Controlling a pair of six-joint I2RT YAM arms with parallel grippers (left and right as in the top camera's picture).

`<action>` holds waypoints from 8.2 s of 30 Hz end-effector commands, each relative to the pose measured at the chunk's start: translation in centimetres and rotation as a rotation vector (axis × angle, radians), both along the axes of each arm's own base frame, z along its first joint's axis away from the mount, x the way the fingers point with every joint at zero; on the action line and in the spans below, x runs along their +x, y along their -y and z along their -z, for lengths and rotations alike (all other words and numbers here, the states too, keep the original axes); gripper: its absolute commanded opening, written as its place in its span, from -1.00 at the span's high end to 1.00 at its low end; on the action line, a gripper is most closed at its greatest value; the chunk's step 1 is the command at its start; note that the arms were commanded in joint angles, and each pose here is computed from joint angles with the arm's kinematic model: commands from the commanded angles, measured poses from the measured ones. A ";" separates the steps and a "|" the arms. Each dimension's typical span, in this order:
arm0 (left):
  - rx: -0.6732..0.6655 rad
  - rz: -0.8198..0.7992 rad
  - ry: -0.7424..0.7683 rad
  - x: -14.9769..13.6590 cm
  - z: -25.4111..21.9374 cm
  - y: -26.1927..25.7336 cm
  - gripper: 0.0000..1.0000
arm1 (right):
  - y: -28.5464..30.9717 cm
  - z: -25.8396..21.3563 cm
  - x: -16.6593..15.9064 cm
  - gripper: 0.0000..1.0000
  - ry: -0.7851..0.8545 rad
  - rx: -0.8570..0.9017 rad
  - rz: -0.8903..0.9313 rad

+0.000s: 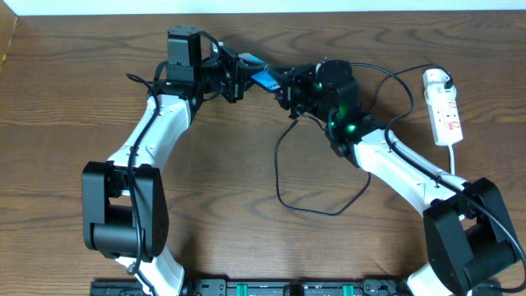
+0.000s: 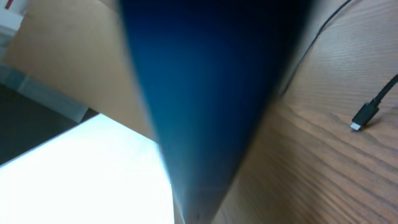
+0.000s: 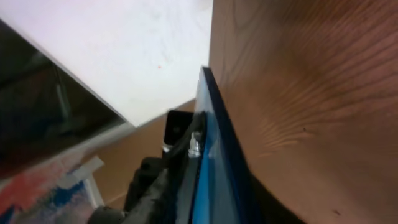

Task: Plug charger to phone and switch on socket
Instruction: 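Open the right gripper, release the phone, and move it toward the cable, then position the right gripper above the black cable's USB-C plug, then lower the right gripper and close it on the cable plug, then lift the cable plug with the right gripper, plug tip pointing up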

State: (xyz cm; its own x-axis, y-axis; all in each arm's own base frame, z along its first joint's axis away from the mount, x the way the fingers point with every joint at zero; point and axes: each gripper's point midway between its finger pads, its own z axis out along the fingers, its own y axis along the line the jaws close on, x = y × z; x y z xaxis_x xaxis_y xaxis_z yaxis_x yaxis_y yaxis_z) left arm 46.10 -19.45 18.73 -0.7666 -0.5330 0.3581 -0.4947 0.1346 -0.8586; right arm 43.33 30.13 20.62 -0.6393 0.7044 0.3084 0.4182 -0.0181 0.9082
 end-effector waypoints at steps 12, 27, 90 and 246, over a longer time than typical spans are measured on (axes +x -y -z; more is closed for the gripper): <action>0.093 0.078 0.286 0.8 -1.5 -3.9 0.86 | 6.0 3.4 0.7 -0.16 0.156 -0.452 -0.086; 0.065 0.013 0.287 0.8 -1.5 -11.4 0.86 | 9.4 10.6 -4.6 -0.71 0.137 -0.870 -0.455; 0.080 0.020 0.269 0.4 -0.8 -11.7 0.86 | 4.5 13.2 -6.2 -0.18 0.072 -0.829 -0.465; 0.079 0.022 0.264 0.3 -0.7 -11.6 0.86 | 6.5 17.4 -7.4 -0.43 0.030 -1.066 -1.138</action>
